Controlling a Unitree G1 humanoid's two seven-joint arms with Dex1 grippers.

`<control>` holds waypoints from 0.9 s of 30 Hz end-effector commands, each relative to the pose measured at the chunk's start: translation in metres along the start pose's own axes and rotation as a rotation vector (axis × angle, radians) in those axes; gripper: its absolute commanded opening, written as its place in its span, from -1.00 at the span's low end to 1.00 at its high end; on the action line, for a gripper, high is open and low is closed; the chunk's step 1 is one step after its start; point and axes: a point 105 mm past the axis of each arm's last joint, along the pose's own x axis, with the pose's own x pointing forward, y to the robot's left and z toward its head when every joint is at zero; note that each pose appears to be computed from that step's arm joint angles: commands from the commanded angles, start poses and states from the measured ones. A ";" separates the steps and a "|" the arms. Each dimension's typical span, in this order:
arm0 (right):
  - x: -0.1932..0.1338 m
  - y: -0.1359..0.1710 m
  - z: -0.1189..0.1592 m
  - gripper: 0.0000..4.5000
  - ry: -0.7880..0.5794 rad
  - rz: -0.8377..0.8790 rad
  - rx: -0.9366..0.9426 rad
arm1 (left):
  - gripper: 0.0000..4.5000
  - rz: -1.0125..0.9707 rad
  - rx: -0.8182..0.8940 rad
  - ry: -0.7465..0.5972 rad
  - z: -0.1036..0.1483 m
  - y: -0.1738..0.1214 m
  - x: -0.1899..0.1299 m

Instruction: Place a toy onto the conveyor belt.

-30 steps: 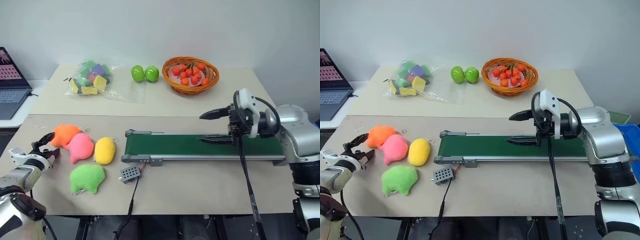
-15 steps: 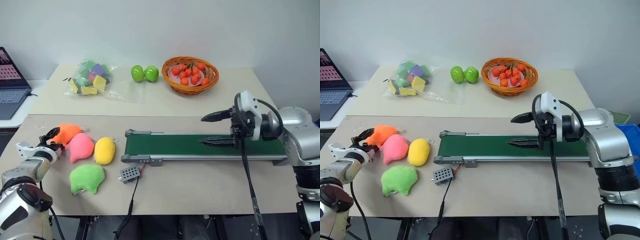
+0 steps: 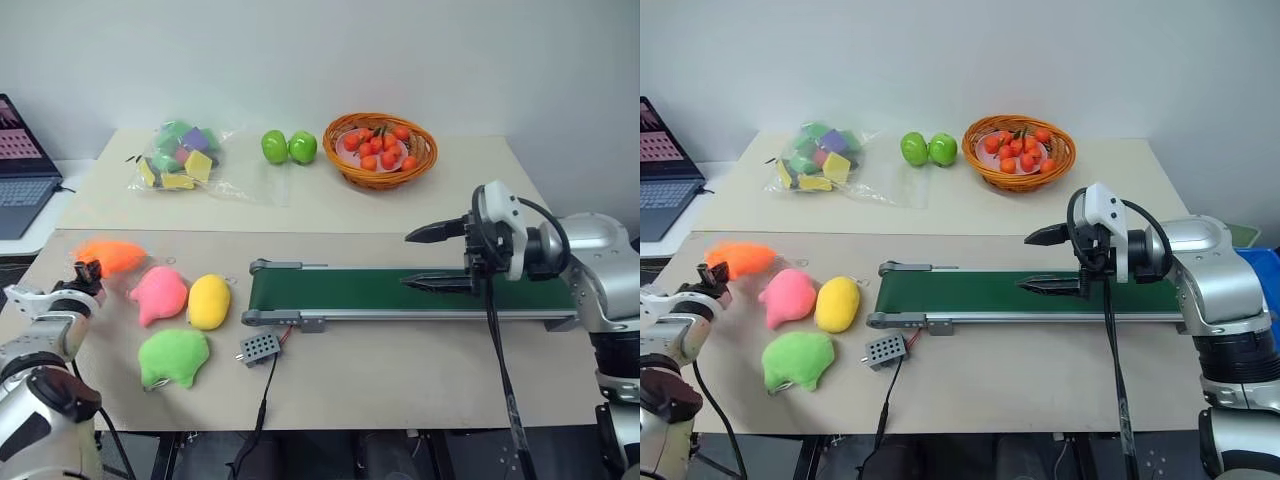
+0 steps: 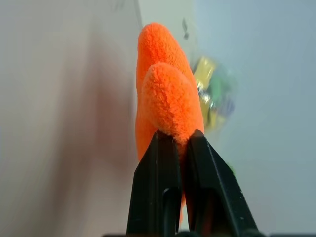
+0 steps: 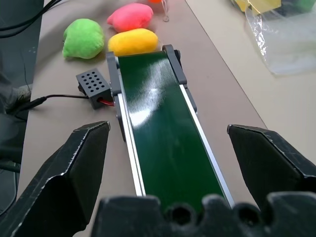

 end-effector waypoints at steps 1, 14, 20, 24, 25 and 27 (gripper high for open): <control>-0.002 -0.003 0.011 1.00 -0.036 -0.014 -0.050 | -0.97 -0.237 0.156 -0.198 0.044 -0.081 0.012; 0.001 -0.001 0.007 1.00 -0.050 -0.031 -0.047 | -0.97 -0.869 1.341 0.050 -0.146 -0.224 0.007; 0.000 0.000 0.004 1.00 -0.049 -0.046 -0.041 | -0.97 -1.170 1.634 0.072 -0.201 -0.230 -0.039; 0.000 0.000 0.003 1.00 -0.053 -0.056 -0.039 | -0.97 -1.386 1.959 -0.018 -0.220 -0.220 -0.065; 0.001 0.000 0.003 1.00 -0.053 -0.056 -0.039 | -0.97 -1.459 2.066 -0.039 -0.225 -0.213 -0.072; 0.001 0.001 0.002 1.00 -0.053 -0.058 -0.038 | -0.97 -1.634 2.275 -0.108 -0.230 -0.196 -0.090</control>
